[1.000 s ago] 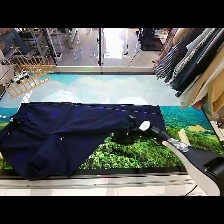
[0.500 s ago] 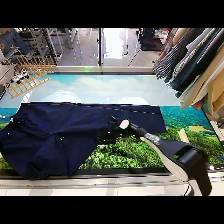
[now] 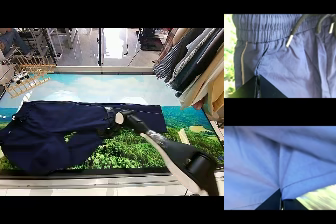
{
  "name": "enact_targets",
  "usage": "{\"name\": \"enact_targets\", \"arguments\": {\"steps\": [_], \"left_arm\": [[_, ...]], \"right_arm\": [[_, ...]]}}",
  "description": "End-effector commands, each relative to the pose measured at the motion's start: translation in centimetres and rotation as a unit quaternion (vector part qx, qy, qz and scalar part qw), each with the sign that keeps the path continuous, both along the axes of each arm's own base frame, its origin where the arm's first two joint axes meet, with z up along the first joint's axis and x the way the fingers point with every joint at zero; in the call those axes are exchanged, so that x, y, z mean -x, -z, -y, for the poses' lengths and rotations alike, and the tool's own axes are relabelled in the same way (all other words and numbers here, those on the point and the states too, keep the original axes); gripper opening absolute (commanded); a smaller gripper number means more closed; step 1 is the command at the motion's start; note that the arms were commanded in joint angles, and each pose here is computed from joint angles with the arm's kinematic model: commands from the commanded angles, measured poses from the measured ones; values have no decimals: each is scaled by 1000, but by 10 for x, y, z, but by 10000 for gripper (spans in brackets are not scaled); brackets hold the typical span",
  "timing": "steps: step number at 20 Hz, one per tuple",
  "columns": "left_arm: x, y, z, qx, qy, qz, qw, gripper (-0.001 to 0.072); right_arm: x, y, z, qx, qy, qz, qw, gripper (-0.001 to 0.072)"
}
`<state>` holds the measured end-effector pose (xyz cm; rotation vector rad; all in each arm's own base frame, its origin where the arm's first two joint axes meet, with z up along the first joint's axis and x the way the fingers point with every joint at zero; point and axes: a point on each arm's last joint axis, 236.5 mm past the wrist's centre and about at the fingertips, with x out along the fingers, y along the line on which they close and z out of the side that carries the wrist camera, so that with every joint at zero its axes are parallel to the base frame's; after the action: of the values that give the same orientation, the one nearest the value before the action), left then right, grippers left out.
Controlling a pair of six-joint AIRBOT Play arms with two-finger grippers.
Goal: Fold the clothes and pants, and hang the long-sleeved shirts on hangers.
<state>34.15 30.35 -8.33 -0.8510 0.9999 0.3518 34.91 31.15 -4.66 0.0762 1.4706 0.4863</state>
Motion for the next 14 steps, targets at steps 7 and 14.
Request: {"name": "enact_targets", "arguments": {"steps": [7, 14], "left_arm": [[4, -4, 22, 17, 61, 2, 998, 13], [12, -6, 44, 50, 98, -5, 994, 13]], "right_arm": [[56, -183, 145, 114, 72, 162, 978, 9], [-129, -69, 187, 40, 149, 140, 978, 421]]}}
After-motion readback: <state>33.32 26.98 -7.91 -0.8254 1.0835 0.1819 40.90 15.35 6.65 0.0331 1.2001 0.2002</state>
